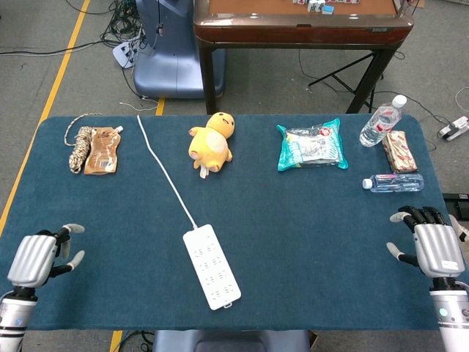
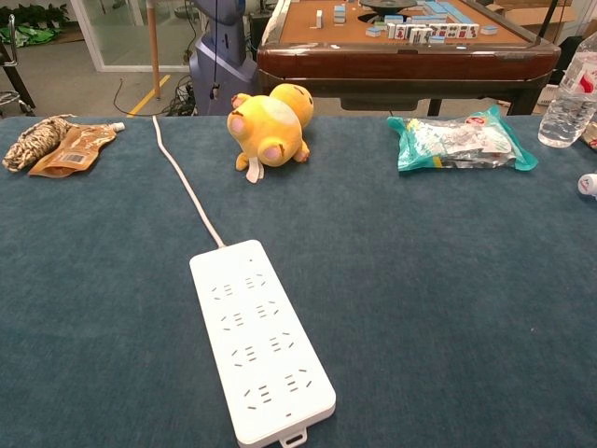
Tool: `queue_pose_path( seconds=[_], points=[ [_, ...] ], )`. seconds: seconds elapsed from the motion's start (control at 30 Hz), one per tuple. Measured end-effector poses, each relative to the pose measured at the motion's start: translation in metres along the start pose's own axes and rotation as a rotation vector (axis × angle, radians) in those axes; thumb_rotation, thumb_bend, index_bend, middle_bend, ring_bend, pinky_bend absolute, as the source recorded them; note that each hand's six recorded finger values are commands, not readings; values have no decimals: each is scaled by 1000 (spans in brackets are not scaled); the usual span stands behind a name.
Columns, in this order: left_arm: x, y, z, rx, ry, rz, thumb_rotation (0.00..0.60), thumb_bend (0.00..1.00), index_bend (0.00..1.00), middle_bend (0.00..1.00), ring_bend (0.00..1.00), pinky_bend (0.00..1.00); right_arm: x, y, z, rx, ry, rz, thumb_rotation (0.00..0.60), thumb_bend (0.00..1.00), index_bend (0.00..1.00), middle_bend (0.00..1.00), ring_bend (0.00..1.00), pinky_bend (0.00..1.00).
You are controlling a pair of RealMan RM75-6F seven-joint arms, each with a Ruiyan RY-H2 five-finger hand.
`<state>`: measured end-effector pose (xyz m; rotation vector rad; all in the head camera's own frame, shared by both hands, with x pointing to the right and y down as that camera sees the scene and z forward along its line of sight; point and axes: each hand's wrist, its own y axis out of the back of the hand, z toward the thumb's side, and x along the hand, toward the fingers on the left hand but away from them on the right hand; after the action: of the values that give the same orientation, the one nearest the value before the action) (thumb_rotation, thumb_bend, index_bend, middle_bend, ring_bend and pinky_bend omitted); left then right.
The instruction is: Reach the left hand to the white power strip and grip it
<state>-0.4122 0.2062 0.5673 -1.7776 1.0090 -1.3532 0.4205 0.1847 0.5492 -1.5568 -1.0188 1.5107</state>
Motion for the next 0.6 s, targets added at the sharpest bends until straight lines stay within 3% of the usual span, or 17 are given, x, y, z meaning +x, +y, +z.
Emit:
queue_pose_path(
  seconds=[0.27,0.6],
  points=[
    [53,3,68,-34,-224,-40,600,383,415,1000,984,1000,2,24,-9,-16,-34,-49,600,162,390,291,269,443],
    [89,-43,153,-42,-434,-177,600,484,404,1000,997,1000,11,20,-23,-22,-74,-23,600,162,390,291,269,443]
  ],
)
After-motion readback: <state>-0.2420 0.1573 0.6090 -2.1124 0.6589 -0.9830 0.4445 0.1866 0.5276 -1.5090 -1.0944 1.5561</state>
